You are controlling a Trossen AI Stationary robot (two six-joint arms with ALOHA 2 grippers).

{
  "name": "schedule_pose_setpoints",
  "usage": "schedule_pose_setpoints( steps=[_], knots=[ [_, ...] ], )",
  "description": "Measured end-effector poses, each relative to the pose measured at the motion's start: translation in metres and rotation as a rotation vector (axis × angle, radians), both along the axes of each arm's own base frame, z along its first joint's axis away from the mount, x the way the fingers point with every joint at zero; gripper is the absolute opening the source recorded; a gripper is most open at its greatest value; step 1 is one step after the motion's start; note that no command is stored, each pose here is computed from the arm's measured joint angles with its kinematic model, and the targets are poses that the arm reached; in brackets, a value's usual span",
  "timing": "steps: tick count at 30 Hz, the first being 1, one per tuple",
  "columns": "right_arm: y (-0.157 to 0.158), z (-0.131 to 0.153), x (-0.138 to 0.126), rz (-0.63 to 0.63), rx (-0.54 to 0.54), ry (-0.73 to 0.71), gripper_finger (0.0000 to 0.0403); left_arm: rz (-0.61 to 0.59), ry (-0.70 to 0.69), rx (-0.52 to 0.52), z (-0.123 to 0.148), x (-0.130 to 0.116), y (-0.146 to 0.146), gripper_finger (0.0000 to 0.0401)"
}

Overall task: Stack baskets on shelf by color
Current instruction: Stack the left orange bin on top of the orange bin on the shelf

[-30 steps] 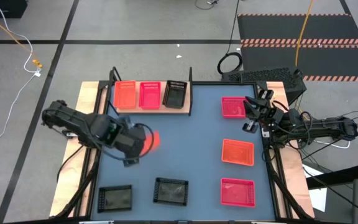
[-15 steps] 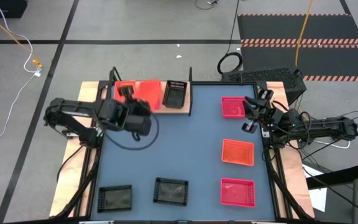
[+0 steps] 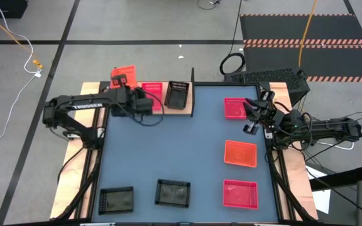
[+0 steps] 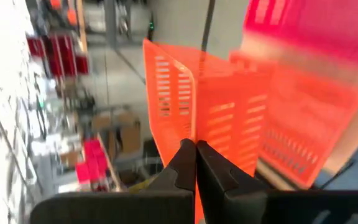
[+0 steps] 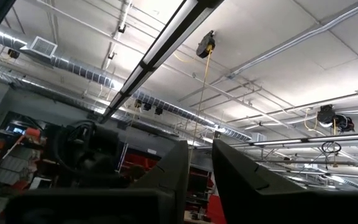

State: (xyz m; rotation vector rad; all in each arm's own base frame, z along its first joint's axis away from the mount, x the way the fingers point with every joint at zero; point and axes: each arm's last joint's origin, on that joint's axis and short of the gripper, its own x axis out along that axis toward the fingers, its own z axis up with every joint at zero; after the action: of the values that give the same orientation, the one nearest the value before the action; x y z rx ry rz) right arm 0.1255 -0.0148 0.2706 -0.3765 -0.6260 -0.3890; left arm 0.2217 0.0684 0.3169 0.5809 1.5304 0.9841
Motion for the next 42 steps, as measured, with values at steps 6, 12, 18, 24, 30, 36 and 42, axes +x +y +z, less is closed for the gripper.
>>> schedule_pose_setpoints(
  steps=[6, 12, 18, 24, 30, 36, 42],
  knots=[
    [0.000, 0.000, 0.000, -0.007, -0.008, 0.003, 0.0066, 0.022, 0.037, -0.052, -0.022, -0.029, 0.016, 0.0000],
    [0.000, 0.000, 0.000, -0.018, -0.019, 0.011, 0.0066, -0.037, -0.053, -0.058, -0.030, -0.039, 0.013, 0.0000],
    [0.000, 0.000, 0.000, -0.019, -0.018, 0.011, 0.0066, 0.019, -0.071, -0.051, -0.050, -0.043, 0.012, 0.0001],
    [0.000, 0.000, 0.000, -0.019, -0.018, 0.011, 0.0066, 0.090, -0.119, 0.006, -0.058, -0.046, 0.012, 0.0001],
    [0.000, 0.000, 0.000, -0.019, -0.018, 0.009, 0.0066, 0.061, -0.136, 0.011, -0.050, -0.041, 0.010, 0.0002],
    [0.000, 0.000, 0.000, -0.019, -0.018, 0.009, 0.0066, 0.079, -0.317, -0.024, -0.018, -0.032, 0.013, 0.0010],
    [0.000, 0.000, 0.000, -0.018, -0.016, 0.002, 0.0066, 0.144, -0.717, -0.274, 0.013, -0.024, 0.041, 0.0023]
  ],
)
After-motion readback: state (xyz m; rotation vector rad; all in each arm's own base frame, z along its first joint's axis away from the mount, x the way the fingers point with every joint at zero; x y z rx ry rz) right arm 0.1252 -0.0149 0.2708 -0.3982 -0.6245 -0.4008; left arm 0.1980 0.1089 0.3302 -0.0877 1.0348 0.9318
